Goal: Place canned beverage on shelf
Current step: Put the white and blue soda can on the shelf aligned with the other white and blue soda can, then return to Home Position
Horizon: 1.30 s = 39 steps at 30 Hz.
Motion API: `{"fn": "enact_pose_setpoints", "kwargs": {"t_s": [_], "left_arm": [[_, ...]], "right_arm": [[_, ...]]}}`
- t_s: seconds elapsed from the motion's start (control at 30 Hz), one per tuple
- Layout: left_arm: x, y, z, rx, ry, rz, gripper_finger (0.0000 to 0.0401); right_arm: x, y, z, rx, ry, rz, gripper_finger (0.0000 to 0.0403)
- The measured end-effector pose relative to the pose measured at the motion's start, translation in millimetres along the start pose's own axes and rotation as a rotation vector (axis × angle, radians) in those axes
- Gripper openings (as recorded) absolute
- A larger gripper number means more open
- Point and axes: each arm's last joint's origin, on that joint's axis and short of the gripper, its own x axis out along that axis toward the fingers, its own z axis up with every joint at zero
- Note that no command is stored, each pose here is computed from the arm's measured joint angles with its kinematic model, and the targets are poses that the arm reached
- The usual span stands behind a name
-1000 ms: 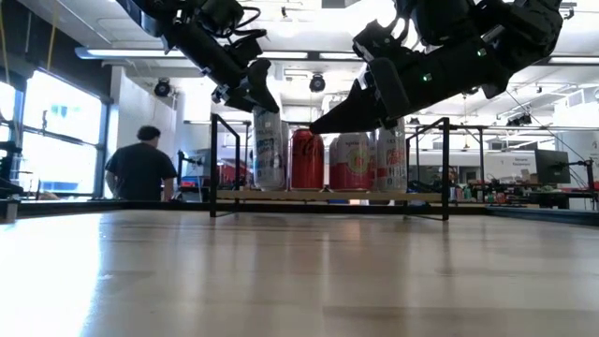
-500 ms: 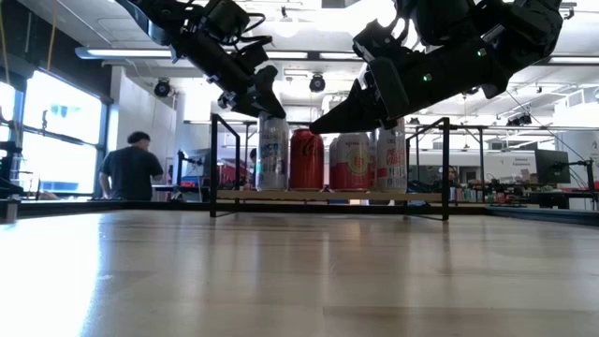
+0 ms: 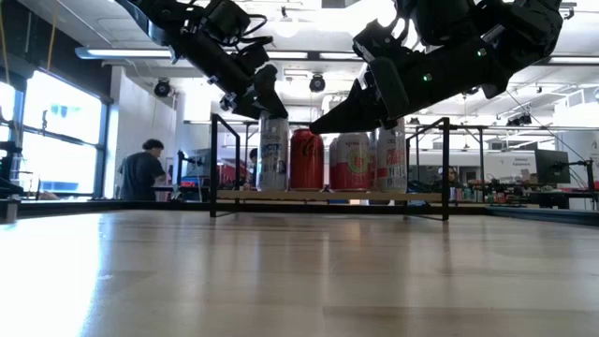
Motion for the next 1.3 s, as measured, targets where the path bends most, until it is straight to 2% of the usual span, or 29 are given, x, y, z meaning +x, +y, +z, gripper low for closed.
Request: {"fn": "enact_pose_setpoints", "kwargs": {"t_s": [0.43,0.63,0.8,0.93,1.07,1.3], "left_arm": [[-7.9,1.3,4.0,0.001,-0.012,0.005,0.0326],[-25.3,3.1,12.4,-0.002,-0.046,0.006,0.0326],[-45.4,-9.0,14.0,0.025,-0.052,-0.035,0.0326],[-63.4,-27.2,0.4,0.055,-0.106,-0.089,0.0326],[-81.9,-43.1,-23.6,0.052,-0.198,-0.123,0.0326],[-111.9,-68.0,-70.3,0.032,-0.336,-0.292,0.0326]], "right_arm": [[0.0,0.0,-0.4,-0.001,0.004,0.000,0.0000],[0.0,0.1,-0.6,-0.002,0.006,0.000,0.0000],[-0.1,0.2,-3.2,-0.009,0.032,0.001,0.0000],[-0.1,0.4,-4.8,-0.014,0.048,0.003,0.0000],[-2.4,3.4,-2.7,-0.038,0.043,0.009,0.0000],[-24.1,11.5,12.6,-0.102,0.012,-0.019,0.0000]]}}
